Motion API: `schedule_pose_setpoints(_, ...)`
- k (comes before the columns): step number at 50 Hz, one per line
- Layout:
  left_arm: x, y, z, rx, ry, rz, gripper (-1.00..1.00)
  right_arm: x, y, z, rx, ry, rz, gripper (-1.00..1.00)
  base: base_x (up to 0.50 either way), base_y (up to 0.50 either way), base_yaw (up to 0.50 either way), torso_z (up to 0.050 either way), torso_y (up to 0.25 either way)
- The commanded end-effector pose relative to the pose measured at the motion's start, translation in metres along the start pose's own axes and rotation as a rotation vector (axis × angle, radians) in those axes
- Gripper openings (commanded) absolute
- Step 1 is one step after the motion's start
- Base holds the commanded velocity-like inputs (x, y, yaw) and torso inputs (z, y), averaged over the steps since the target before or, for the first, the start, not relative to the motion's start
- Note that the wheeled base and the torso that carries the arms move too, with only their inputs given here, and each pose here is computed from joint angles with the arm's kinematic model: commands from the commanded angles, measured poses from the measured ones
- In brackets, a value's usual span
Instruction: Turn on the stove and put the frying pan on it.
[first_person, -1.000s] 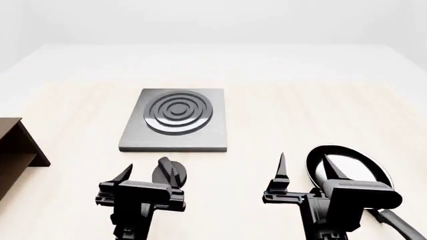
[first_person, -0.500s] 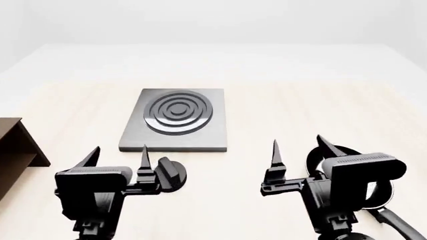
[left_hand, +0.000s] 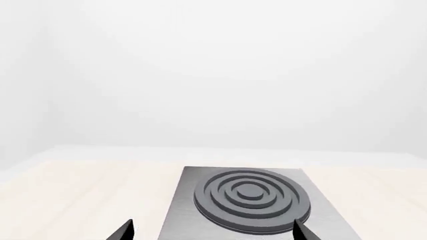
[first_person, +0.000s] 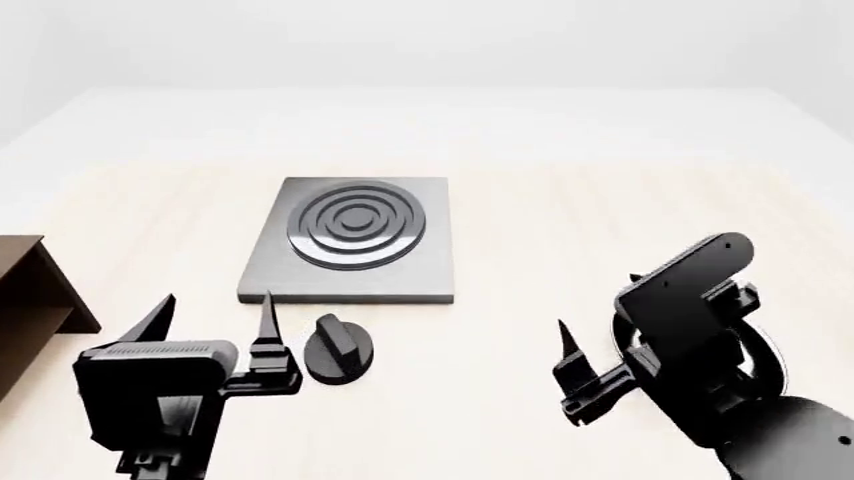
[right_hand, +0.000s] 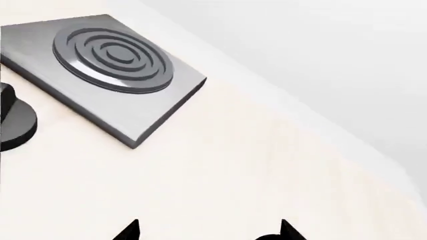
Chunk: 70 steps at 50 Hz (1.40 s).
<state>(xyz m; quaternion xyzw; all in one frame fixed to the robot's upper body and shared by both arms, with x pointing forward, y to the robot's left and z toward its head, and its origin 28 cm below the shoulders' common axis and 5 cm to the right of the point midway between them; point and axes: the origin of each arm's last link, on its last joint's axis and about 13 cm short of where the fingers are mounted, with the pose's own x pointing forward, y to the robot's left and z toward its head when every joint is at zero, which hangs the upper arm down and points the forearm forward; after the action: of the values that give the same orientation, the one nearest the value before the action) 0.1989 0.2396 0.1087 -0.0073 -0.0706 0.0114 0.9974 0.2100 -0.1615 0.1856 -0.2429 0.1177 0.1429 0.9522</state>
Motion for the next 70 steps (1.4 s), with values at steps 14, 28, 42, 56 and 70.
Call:
schedule_pose_setpoints(14, -0.002, 0.002, -0.004, 0.004, 0.009, 0.0, 1.0, -0.007, -0.051, -0.027, 0.006, 0.525, 0.081, 1.0, 0.0, 0.0, 0.0, 0.0, 0.0)
schedule_pose_setpoints(28, -0.002, 0.002, -0.005, 0.007, 0.014, 0.003, 1.0, -0.02, -0.062, -0.036, 0.004, 0.648, 0.078, 1.0, 0.0, 0.0, 0.0, 0.0, 0.0)
schedule_pose_setpoints(42, -0.002, 0.001, -0.008, 0.011, 0.019, 0.002, 1.0, -0.028, -0.082, -0.052, -0.018, 0.714, -0.017, 1.0, 0.0, 0.0, 0.0, 0.0, 0.0)
schedule_pose_setpoints(56, -0.003, 0.001, -0.008, 0.015, 0.02, 0.005, 1.0, -0.031, -0.085, -0.062, -0.026, 0.767, -0.024, 1.0, 0.0, 0.0, 0.0, 0.0, 0.0)
schedule_pose_setpoints(70, -0.002, 0.001, -0.009, 0.018, 0.021, 0.008, 1.0, -0.033, -0.084, -0.075, -0.092, 0.837, 0.003, 1.0, 0.0, 0.0, 0.0, 0.0, 0.0)
